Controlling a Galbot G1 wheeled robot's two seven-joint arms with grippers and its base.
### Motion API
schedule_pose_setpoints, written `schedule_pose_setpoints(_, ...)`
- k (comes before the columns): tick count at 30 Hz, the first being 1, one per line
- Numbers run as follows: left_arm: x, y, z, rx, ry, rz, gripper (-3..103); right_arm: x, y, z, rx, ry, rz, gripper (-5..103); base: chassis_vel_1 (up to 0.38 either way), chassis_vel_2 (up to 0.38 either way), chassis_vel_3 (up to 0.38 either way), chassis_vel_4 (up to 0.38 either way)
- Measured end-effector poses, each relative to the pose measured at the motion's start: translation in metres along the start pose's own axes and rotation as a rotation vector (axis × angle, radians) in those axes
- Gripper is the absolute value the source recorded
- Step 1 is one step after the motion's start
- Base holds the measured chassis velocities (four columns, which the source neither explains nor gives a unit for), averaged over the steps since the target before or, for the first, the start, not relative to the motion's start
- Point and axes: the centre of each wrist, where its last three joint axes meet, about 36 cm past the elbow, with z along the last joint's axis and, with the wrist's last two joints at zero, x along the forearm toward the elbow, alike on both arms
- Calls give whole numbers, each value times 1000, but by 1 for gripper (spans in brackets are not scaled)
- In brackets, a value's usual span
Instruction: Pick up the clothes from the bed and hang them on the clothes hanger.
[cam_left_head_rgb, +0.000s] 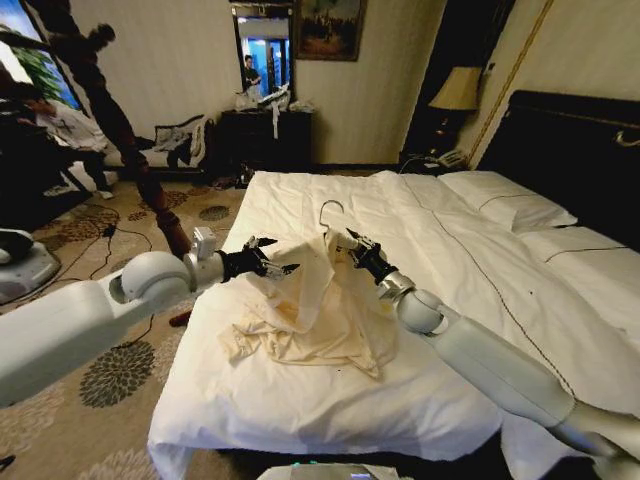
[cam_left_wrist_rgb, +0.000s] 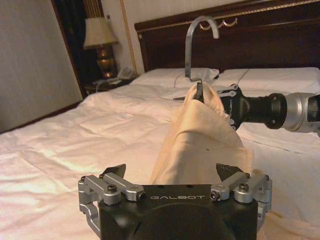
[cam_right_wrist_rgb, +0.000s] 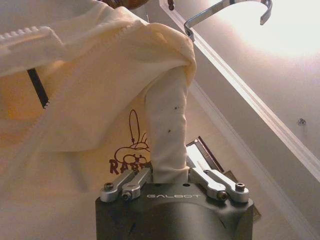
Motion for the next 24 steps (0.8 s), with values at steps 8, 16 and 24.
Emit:
schedule_pose_setpoints(8, -18, -4, -4, 45, 55, 53, 100, -1, -4, -2, 12, -11, 4, 18, 0, 0, 0, 0)
schedule_pose_setpoints(16, -18, -10, -4, 38, 111, 60, 74, -3, -4, -3, 34, -31, 3, 18, 0, 0, 0, 0)
schedule_pose_setpoints(24, -21, -10, 0, 22, 106, 50, 46, -2, -6, -3, 45, -40, -5, 18, 0, 0, 0, 0)
